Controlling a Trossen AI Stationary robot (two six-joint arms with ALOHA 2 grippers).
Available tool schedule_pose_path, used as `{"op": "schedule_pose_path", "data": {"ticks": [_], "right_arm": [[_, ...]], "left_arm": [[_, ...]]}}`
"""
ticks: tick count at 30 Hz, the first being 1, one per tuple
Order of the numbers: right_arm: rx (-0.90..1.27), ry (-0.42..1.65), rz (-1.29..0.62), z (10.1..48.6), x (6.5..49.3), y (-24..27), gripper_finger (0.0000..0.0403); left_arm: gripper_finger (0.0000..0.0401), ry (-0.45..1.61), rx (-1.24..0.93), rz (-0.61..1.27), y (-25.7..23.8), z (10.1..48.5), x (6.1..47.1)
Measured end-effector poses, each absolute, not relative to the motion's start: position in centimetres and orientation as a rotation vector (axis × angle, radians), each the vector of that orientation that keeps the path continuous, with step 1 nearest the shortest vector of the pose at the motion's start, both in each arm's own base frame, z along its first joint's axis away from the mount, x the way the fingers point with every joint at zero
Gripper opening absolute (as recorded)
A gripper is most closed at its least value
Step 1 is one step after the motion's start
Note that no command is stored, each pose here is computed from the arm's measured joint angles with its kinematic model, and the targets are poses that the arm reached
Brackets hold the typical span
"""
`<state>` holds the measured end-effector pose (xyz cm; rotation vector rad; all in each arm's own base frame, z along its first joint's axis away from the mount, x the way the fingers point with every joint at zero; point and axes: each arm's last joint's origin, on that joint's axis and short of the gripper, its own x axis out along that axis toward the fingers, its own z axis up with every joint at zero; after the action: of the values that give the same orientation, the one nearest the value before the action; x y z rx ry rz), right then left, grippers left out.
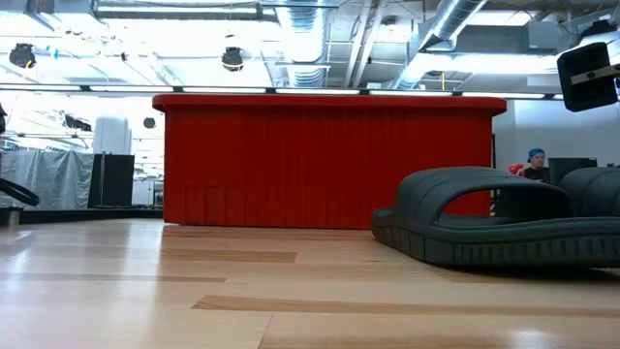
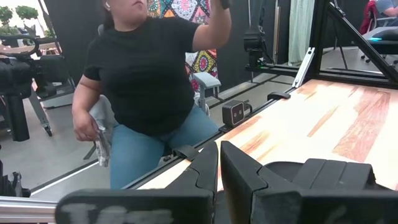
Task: Pick and place slides into bin
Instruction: Put the black slipper into the red container
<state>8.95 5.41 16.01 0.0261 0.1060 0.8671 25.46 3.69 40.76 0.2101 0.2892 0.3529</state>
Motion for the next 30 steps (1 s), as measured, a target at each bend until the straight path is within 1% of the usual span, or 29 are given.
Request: {"op": "schedule_pose_path", "data": {"ticks": [4,8,13,16,20,25,30], "right_arm": [[0.026,0.106,0.867,16.0,8.9,5.4,0.0011],[0.026,0.106,0.867,16.0,8.9,5.4,0.0011],[0.026,0.107,0.867,16.0,9.0,5.4,0.0011],[0.026,0.107,0.867,16.0,9.0,5.4,0.0011],[0.026,0.106,0.867,16.0,8.9,5.4,0.0011],[0.026,0.106,0.867,16.0,9.0,5.4,0.0011],[0.026,0.106,0.867,16.0,8.9,5.4,0.0011]], "left_arm": [[0.0139,0.173,0.163,0.298,1.5,38.6,23.6],[0.0139,0.071,0.123,0.312,-0.1,35.8,21.7],[0.0139,0.047,0.079,0.279,-1.6,32.9,20.1],[0.0139,0.068,0.064,0.233,-2.9,30.9,19.7],[0.0139,0.094,0.073,0.229,-4.6,28.2,19.1],[0.0139,0.000,-0.030,0.115,-6.2,25.3,17.7],[0.0139,-0.059,-0.034,0.063,-6.6,23.6,16.0]]}}
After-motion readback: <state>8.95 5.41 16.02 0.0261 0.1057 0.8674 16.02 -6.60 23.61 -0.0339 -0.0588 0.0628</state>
